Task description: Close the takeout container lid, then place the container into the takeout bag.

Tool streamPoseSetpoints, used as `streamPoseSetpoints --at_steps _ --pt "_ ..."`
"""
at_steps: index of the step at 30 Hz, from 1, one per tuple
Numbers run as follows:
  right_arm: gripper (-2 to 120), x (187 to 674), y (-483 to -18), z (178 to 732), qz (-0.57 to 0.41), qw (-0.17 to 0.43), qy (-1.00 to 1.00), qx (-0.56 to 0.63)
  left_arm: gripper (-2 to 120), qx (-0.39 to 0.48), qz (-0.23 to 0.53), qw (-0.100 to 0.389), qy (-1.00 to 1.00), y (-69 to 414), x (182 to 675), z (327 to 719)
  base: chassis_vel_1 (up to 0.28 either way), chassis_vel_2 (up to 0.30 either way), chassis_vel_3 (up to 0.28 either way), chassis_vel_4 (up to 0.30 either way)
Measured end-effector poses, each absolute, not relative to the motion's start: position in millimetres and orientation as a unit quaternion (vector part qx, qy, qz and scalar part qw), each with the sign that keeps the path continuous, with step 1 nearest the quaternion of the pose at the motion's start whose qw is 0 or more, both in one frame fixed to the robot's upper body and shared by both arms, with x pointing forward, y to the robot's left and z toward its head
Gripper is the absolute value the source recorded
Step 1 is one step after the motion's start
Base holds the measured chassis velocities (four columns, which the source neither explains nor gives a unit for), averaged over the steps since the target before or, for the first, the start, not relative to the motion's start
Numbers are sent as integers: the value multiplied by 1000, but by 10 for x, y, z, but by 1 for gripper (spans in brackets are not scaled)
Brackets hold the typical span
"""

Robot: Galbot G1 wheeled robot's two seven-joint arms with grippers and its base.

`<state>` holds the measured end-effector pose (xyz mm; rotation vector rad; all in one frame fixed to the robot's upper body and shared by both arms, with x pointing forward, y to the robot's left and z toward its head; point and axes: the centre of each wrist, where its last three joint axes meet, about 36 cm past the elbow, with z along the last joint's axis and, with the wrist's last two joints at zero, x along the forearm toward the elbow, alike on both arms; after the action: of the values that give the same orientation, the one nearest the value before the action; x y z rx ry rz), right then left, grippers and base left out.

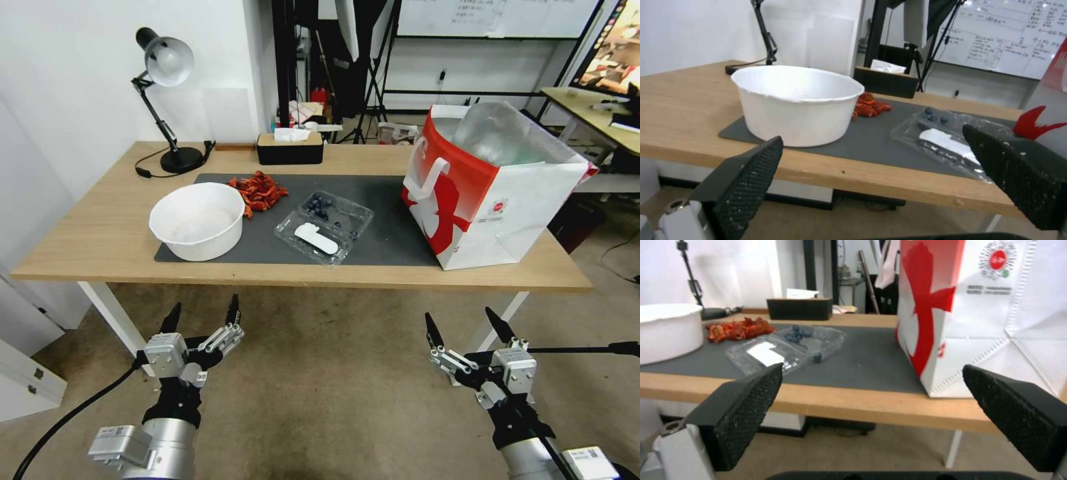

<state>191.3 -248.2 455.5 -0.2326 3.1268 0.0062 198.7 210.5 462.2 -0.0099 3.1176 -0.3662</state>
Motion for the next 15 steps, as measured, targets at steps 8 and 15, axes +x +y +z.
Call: streamPoseSetpoints --at_steps 8,15 --pt "100 2328 -2631 4591 -5 -4 990 -139 100 4 -113 9 994 2181 2078 4628 0 0 0 0" --pt "100 3080 -2836 4594 -27 -3 983 -180 100 -10 -105 13 994 2156 2059 4593 0 0 0 0"
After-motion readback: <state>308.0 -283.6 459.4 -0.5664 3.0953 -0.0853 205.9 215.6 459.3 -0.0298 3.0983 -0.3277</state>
